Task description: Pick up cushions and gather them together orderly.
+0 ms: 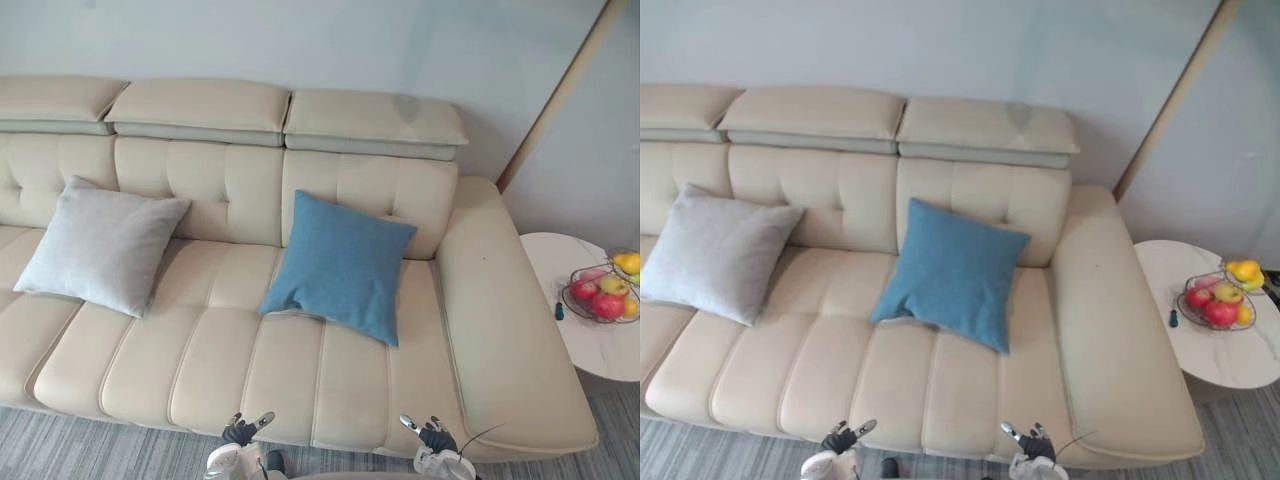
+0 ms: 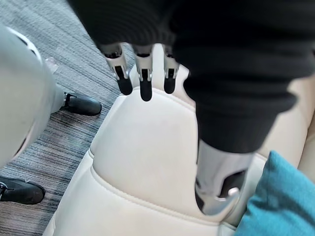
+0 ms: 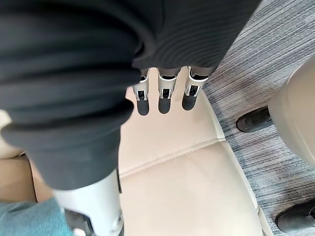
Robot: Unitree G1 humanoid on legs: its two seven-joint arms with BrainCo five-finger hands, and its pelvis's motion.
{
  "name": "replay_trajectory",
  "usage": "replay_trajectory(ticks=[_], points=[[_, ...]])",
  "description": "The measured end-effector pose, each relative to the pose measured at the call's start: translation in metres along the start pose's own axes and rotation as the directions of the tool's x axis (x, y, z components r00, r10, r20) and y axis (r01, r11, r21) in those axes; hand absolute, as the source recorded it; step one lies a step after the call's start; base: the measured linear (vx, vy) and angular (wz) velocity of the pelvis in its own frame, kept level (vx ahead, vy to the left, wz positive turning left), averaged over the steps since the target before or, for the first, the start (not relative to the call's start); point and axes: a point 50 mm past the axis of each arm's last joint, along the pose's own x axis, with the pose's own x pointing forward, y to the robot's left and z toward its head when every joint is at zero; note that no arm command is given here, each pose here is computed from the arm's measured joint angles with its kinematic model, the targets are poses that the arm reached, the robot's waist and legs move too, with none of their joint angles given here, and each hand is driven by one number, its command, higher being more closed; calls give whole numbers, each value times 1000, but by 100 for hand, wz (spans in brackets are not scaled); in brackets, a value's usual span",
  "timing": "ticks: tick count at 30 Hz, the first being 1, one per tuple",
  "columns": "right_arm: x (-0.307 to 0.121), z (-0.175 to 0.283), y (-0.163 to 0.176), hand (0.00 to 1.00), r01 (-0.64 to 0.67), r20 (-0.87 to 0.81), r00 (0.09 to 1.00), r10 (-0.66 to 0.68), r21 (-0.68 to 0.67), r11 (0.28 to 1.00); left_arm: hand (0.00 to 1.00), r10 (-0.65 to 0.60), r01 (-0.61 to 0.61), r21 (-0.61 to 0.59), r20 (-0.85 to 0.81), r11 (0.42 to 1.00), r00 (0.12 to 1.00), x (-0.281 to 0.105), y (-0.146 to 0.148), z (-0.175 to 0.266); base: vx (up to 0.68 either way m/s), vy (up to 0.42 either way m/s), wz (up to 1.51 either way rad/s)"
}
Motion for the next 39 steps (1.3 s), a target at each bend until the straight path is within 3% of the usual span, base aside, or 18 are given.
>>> replay_trajectory(ticks=[5,11,20,30,39], points=[[1,2,7,0,-21,-3,1000,21,-24,999,0,-9,9,-7,17,1000,1000,2,-7,8,-81,19,22],[4,9,11,0,-28,11,1000,29,-50,998,0,45,-43,-41,44,998,998,2,7,14,-142,-186,39],[7,19,-10,0,69,32,997,-68,-21,997,0,36,-34,-98,27,995,999,1,-3,10,-348,-213,4],[1,-13,-10,0,90,-97,992,-84,63,994,0,43,-43,-96,0,994,999,0,3,4,-132,152,-2],[-1,-17,-34,0,162,-114,981,-156,43,986,0,62,-66,-67,-66,996,996,-4,12,-16,-81,22,9]])
